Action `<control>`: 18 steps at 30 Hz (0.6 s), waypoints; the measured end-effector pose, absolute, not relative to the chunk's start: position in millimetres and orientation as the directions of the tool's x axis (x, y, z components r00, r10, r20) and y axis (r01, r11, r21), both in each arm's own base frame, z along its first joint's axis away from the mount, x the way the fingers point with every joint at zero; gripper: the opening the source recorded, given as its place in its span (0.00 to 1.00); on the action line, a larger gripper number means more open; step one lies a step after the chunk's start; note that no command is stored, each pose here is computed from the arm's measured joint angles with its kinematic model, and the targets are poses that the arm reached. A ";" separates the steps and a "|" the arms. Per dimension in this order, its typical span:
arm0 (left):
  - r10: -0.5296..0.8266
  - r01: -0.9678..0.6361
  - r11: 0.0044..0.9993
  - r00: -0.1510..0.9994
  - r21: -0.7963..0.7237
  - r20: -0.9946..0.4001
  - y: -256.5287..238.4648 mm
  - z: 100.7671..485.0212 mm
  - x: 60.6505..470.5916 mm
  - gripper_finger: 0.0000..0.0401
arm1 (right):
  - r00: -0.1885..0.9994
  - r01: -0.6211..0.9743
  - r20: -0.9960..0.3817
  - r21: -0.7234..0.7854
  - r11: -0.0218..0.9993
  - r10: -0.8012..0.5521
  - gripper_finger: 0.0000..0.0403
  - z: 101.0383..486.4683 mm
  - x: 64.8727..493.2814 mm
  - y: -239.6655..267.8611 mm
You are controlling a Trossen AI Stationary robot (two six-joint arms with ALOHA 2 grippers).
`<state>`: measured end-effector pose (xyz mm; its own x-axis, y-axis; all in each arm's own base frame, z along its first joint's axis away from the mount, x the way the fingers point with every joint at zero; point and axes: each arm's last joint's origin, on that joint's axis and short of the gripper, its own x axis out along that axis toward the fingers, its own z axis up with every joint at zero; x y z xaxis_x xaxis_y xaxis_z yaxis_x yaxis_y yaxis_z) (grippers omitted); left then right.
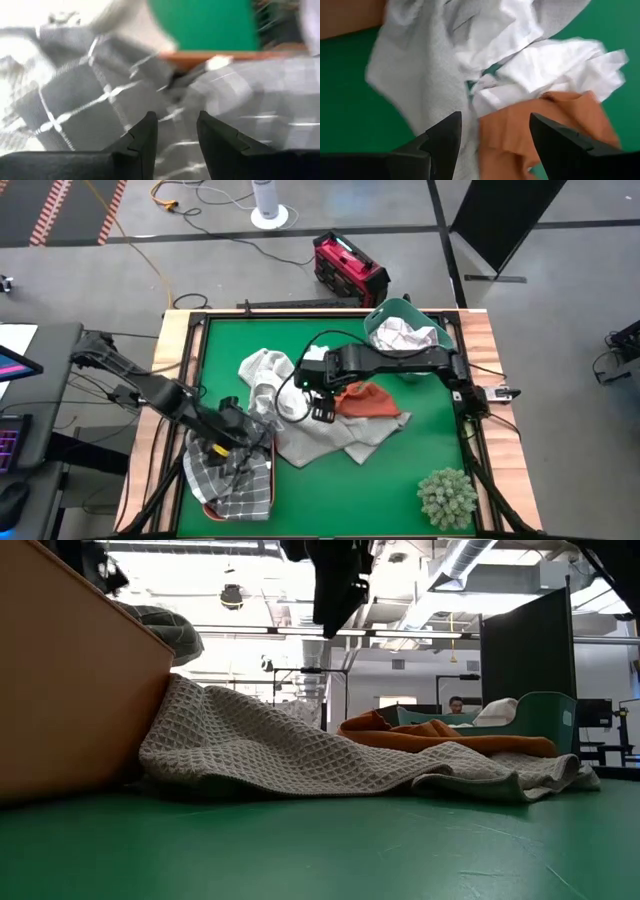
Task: Sort towels by color in basket
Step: Put the gray patterned towel into the orange bin
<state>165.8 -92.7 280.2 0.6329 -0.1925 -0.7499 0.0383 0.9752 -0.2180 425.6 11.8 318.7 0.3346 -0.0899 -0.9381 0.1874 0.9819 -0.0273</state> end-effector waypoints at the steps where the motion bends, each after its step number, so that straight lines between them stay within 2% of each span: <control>1: -0.168 0.025 0.980 0.621 -0.195 -0.766 -93.3 269.6 167.7 0.32 | 0.336 0.189 -0.937 -0.029 0.982 -0.092 0.66 318.7 425.9 11.4; 5: -0.134 0.003 0.987 0.589 -0.164 -0.797 -95.6 227.8 172.5 0.32 | 0.350 0.209 -0.930 -0.042 0.977 -0.115 0.66 323.4 424.0 8.8; 8: -0.118 -0.029 0.986 0.567 -0.163 -0.815 -95.2 211.7 173.4 0.32 | 0.355 0.218 -0.926 -0.052 0.975 -0.129 0.66 326.1 423.1 6.5; 12: -0.113 -0.031 0.987 0.560 -0.157 -0.821 -94.5 213.9 172.1 0.32 | 0.371 0.221 -0.919 -0.051 0.974 -0.132 0.66 329.7 423.4 5.9; 18: -0.180 0.007 0.976 0.585 -0.216 -0.791 -92.6 246.7 165.7 0.32 | 0.368 0.155 -0.923 -0.060 0.986 -0.114 0.66 329.5 422.6 16.6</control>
<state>165.7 -92.6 246.7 0.5850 -0.1797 -0.7909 0.0073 0.9763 -0.2164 422.6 16.6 329.5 0.3680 -0.1139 -0.9228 0.1550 0.9861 -0.0599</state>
